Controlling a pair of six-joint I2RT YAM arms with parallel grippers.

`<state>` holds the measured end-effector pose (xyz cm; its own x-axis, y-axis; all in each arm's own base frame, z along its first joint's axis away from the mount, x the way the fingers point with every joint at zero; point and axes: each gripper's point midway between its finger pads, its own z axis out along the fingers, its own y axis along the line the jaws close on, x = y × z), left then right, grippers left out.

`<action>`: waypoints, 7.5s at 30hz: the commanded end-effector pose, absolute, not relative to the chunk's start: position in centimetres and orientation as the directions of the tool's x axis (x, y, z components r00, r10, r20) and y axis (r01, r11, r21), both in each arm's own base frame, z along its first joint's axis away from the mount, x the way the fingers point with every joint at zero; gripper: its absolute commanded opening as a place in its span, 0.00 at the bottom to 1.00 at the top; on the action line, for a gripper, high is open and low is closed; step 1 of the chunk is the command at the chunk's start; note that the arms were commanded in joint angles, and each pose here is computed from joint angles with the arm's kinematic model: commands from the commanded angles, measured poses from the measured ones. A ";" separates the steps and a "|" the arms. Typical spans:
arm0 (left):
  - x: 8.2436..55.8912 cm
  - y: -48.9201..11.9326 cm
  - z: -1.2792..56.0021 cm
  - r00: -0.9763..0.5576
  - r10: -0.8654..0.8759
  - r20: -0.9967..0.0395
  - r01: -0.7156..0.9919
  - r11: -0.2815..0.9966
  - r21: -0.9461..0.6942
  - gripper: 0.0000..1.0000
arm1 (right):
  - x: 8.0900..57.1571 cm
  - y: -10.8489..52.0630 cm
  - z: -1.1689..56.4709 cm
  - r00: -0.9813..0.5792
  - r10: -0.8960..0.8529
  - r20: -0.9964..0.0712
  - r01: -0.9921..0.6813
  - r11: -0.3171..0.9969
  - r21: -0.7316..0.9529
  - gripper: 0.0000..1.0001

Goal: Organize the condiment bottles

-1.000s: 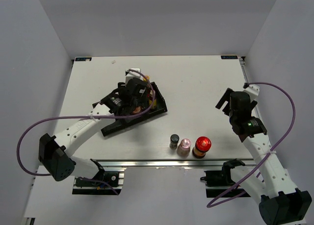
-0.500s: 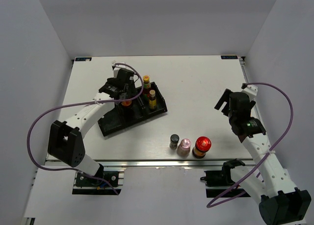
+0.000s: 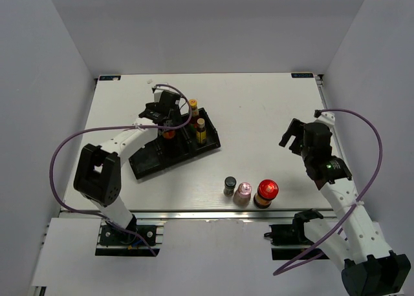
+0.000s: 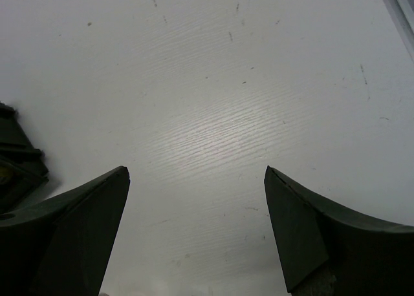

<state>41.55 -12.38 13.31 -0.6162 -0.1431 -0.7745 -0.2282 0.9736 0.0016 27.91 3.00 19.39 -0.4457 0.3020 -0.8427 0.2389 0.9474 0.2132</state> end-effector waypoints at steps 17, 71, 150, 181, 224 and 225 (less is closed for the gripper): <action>43.1 -11.7 16.3 -0.514 -0.191 -0.836 -0.289 0.957 -0.041 0.98 | 23.0 8.3 20.0 -0.625 0.122 -0.771 -0.073 0.974 0.213 0.89; 35.3 -8.1 23.3 -0.354 -0.317 -0.880 -0.297 0.930 -0.215 0.98 | 15.9 10.9 16.3 -0.816 -0.046 -0.577 -0.052 0.999 -0.007 0.27; 28.2 -2.3 22.0 -0.208 -0.512 -0.833 -0.558 0.762 -0.329 0.98 | 32.9 48.5 20.1 -0.421 -0.443 -0.791 -0.795 0.601 0.086 0.89; 22.5 -30.0 20.5 -0.586 0.114 -0.802 0.556 0.777 -0.296 0.98 | 27.7 11.6 19.9 -0.583 0.245 -0.775 0.030 0.960 0.280 0.89; 18.3 -37.9 9.9 -0.493 0.558 -0.668 0.738 0.674 0.018 0.64 | 26.3 7.7 19.2 -0.557 0.268 -0.786 0.093 0.961 0.262 0.89; 18.3 -37.8 10.0 -0.494 0.554 -0.670 0.736 0.677 0.017 0.60 | 26.3 7.7 19.1 -0.559 0.267 -0.785 0.092 0.961 0.262 0.89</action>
<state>17.40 -37.38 7.23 -0.5100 0.6021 -0.6143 0.7529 0.6578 0.0196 25.95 7.79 18.51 -0.5812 0.2686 -0.7682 0.0997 0.9603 0.2604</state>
